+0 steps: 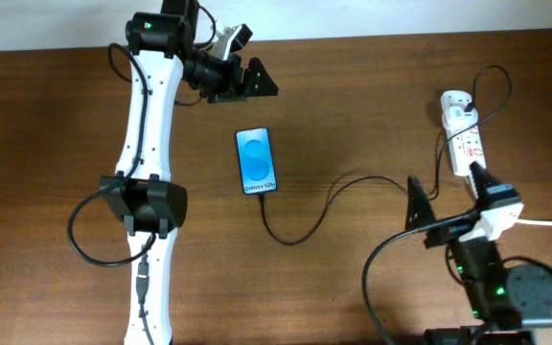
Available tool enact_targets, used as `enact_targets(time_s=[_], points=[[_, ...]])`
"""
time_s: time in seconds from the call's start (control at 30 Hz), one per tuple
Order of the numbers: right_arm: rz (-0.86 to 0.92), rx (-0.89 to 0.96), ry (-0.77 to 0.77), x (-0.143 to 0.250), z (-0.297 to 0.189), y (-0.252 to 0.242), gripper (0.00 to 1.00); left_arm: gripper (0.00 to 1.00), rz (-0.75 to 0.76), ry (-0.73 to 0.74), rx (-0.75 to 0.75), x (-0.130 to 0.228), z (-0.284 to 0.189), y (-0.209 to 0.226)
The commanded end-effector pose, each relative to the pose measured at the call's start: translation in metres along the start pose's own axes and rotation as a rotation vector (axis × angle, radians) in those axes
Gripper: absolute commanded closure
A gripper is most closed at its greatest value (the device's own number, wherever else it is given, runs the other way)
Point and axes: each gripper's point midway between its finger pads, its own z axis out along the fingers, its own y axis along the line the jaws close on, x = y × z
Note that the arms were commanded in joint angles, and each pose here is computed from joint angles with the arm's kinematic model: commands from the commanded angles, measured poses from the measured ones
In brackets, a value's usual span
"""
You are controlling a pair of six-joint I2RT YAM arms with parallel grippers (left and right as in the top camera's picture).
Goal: Plug charger to phone and switch on socket
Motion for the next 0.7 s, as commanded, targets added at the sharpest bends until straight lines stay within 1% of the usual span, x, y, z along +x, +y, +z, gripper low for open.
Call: enact_targets(time_s=[0.0,0.07,0.2,0.23,0.27,0.3,0.67], points=[[-0.024,-0.003,-0.078,0.034,-0.008,0.001,0.02,0.01,0.015,-0.018,-0.001,-0.003,-0.006,-0.008],[-0.022,0.031,-0.076,0.057,-0.013,-0.005,0.02,0.01,0.015,-0.018,-0.001,-0.003,-0.006,-0.008],[-0.022,0.044,-0.081,0.088,-0.018,-0.007,0.02,0.01,0.015,-0.018,-0.001,-0.003,-0.006,-0.008],[-0.014,0.044,-0.041,0.1,-0.017,-0.008,0.02,0.01,0.015,-0.018,-0.001,-0.003,-0.006,-0.008],[0.01,0.051,0.08,0.13,-0.017,-0.009,0.02,0.01,0.015,-0.018,-0.001,-0.003,-0.006,-0.008],[0.022,0.052,0.139,0.145,-0.019,-0.009,0.02,0.01,0.015,-0.018,-0.001,-0.003,-0.006,-0.008],[0.021,0.058,0.137,0.144,-0.019,-0.01,0.02,0.01,0.015,-0.018,-0.001,-0.003,-0.006,-0.008]])
